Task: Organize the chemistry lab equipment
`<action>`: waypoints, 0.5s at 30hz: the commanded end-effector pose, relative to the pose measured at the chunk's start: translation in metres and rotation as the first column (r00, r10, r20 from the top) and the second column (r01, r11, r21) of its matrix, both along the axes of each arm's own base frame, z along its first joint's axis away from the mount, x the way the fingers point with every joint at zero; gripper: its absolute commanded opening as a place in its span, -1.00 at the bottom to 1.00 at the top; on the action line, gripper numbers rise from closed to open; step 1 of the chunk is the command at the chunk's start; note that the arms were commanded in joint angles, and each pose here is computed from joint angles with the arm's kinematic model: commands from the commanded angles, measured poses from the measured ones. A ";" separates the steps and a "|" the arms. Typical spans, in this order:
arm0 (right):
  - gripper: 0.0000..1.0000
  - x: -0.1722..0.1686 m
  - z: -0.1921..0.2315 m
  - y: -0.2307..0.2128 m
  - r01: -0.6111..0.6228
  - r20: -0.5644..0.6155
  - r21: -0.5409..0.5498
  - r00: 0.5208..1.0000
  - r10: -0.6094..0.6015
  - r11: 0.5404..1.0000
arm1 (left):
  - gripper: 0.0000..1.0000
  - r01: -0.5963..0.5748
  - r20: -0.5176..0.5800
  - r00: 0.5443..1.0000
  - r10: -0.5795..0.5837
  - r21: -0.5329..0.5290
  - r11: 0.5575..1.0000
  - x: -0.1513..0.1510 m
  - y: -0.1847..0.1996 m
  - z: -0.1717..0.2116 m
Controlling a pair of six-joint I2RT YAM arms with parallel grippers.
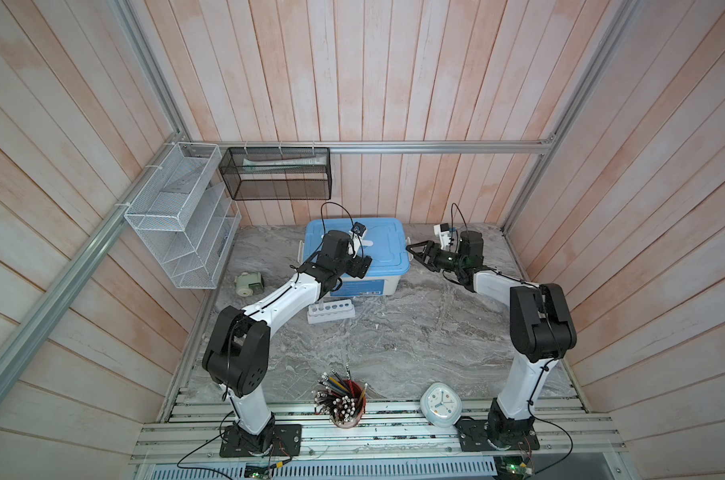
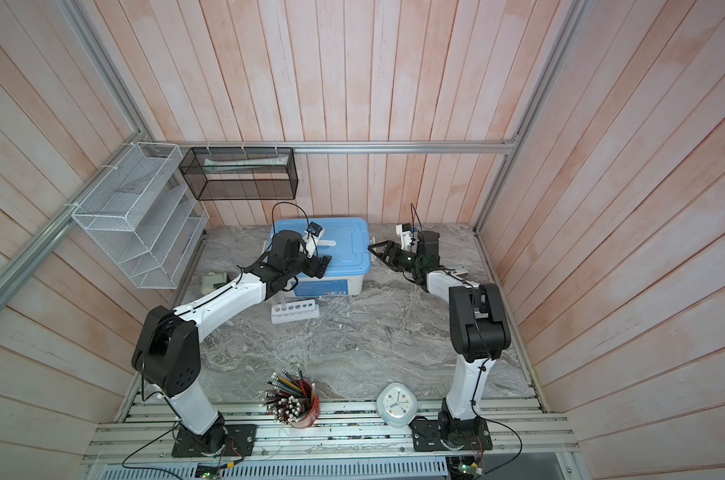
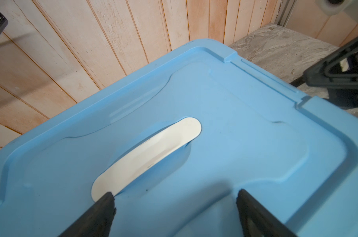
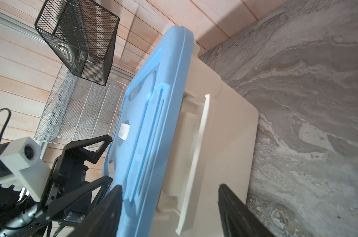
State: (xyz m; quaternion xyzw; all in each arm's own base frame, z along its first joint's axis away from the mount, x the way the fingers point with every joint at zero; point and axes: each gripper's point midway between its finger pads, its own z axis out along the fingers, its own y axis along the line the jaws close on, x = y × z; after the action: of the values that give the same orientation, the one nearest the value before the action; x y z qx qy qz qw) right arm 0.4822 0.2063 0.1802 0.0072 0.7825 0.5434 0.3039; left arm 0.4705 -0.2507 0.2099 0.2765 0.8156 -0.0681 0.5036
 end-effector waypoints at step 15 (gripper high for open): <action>0.48 0.005 -0.005 0.015 -0.029 0.002 0.018 1.000 0.029 0.999 | 0.88 0.011 -0.032 0.999 -0.009 0.056 0.998 -0.002 0.000 -0.019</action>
State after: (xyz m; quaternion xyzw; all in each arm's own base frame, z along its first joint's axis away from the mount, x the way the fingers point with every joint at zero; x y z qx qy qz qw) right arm 0.4819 0.2162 0.1780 0.0022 0.7812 0.5495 0.2962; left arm 0.4712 -0.2510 0.2099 0.2791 0.8141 -0.0665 0.5048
